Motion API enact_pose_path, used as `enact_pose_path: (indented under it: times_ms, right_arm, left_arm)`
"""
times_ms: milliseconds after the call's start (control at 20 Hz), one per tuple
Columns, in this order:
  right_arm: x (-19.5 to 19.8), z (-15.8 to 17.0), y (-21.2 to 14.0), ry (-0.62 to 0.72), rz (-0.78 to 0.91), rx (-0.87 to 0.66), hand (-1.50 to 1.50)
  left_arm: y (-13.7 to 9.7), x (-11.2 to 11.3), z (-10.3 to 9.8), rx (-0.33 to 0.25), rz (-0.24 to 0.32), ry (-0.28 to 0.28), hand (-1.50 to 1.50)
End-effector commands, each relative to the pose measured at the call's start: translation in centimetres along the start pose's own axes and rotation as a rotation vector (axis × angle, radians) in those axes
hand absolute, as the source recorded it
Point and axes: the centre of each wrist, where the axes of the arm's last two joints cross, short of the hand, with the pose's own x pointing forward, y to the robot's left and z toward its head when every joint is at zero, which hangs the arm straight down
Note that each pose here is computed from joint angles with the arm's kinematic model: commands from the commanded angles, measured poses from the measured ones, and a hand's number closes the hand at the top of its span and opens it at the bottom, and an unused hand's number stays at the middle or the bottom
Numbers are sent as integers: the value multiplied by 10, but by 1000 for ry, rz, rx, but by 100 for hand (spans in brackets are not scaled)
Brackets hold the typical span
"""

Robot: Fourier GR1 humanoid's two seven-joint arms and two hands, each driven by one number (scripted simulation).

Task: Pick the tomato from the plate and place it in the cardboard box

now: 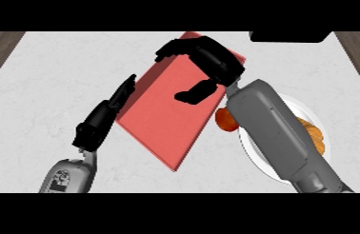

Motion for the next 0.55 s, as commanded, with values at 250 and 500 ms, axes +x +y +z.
enact_pose_path:
  times_ms: [250,500]
  right_arm:
    - [-29,0,-18,-62,-460,-259,-150]
    - [-65,22,-63,-68,-666,-343,-150]
  left_arm:
    - [-1,6,-4,-7,-3,4,0]
    - [14,-4,2,23,-23,-4,0]
